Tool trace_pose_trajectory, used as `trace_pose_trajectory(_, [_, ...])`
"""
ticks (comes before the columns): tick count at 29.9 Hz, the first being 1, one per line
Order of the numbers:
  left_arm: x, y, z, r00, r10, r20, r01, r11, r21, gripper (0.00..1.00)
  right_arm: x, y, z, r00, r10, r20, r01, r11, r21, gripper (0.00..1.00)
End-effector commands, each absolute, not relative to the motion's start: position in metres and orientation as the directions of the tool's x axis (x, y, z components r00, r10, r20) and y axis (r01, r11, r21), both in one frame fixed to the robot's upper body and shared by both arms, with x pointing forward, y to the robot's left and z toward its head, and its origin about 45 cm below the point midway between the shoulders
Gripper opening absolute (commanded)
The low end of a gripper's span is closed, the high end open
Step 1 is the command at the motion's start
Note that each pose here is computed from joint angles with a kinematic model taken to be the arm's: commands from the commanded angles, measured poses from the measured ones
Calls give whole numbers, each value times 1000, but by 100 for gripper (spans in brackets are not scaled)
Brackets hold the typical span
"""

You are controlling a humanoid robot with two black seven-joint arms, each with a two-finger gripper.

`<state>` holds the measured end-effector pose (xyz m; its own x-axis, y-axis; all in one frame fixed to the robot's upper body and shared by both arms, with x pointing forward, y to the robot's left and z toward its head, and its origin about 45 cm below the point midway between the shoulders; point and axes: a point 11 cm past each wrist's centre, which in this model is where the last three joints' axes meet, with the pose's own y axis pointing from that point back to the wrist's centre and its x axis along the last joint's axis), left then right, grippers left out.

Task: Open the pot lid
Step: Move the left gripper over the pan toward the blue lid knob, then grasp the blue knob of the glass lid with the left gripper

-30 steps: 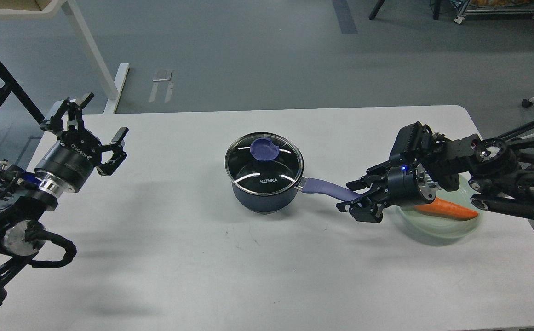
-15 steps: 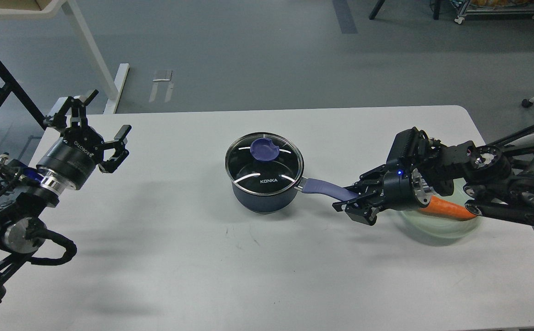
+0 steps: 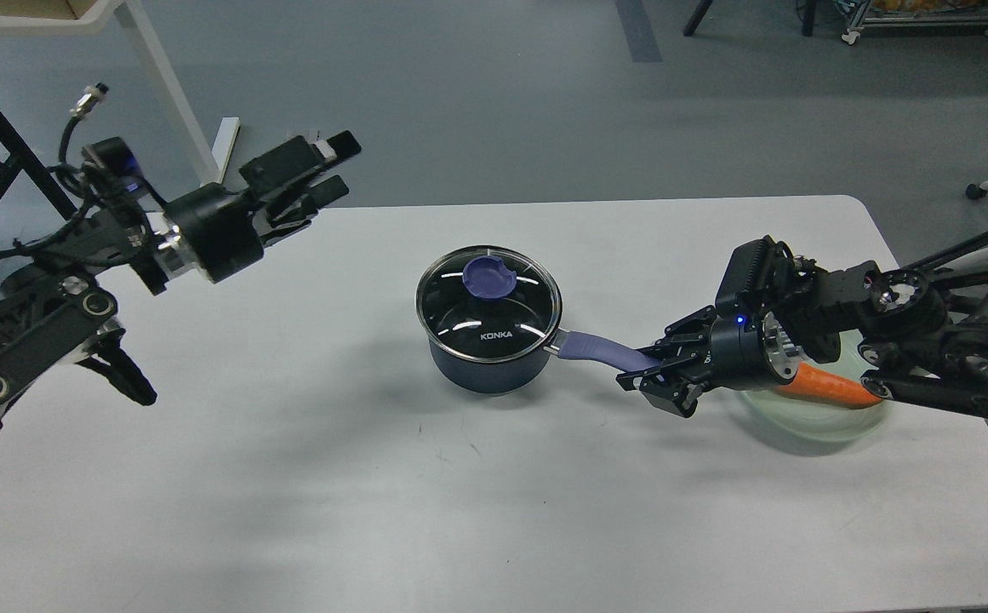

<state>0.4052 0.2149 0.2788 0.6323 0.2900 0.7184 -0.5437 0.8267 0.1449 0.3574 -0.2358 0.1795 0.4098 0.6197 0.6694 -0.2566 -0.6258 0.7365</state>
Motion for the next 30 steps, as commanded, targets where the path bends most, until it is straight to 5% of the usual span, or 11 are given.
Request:
trace_pose_trajectory(1, [406, 174, 277, 456, -1, 890, -471, 848, 242, 99, 359, -237, 180, 409, 621, 669, -261, -623, 738, 35])
trace_pose_trajectory(5, [398, 143, 259, 282, -222, 934, -390, 862, 322, 99, 360, -239, 180, 410, 621, 668, -265, -620, 739, 35])
trace_pose_trajectory(13, [420, 112, 238, 173, -356, 918, -387, 833, 396, 99, 359, -240, 178, 413, 624, 664, -263, -616, 742, 35])
trace_pose_trajectory(30, [420, 124, 190, 231, -392, 890, -413, 789, 455, 99, 359, -240, 177, 414, 622, 664, -263, -617, 742, 36])
